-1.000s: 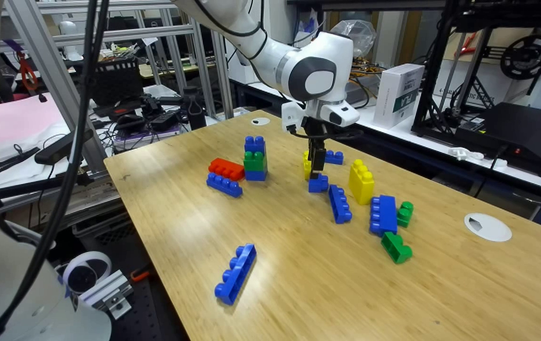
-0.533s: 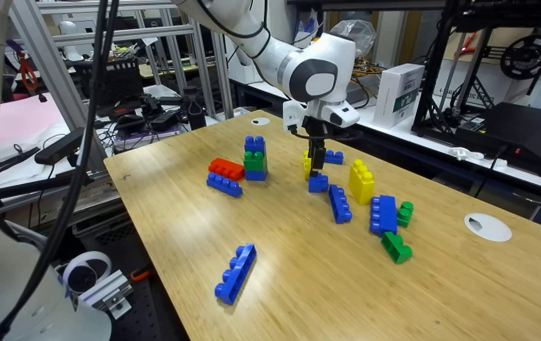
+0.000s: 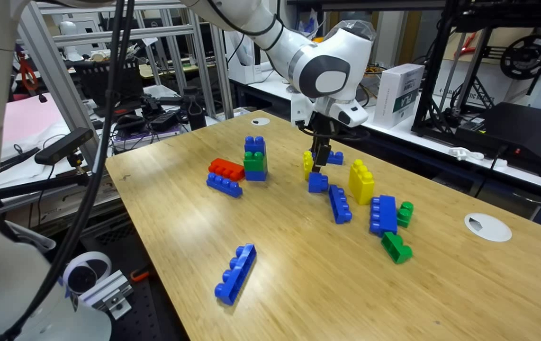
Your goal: Stack the blue block on the blue and green blocks.
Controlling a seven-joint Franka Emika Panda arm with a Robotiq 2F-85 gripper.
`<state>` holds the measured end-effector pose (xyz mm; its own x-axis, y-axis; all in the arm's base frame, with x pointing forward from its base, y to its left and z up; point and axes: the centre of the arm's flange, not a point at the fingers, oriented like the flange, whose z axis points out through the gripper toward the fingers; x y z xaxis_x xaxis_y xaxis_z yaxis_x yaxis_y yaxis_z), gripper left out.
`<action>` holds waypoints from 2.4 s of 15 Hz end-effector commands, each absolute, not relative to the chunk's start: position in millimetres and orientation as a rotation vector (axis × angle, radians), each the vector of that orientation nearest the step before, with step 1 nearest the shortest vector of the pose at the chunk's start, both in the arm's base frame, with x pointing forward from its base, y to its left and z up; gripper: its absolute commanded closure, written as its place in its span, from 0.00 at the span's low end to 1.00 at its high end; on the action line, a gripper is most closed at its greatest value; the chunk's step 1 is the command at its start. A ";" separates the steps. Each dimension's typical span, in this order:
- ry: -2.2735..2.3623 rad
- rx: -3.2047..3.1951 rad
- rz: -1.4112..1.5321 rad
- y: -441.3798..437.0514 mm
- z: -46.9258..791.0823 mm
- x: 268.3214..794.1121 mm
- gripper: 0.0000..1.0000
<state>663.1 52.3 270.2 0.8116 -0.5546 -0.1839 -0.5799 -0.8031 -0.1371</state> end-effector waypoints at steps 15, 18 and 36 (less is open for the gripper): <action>0.915 -2.776 0.294 39.1 255.7 675.6 0.00; 0.915 -2.776 0.295 39.1 255.8 675.6 0.00; 0.950 -2.769 0.309 27.6 245.8 690.0 0.00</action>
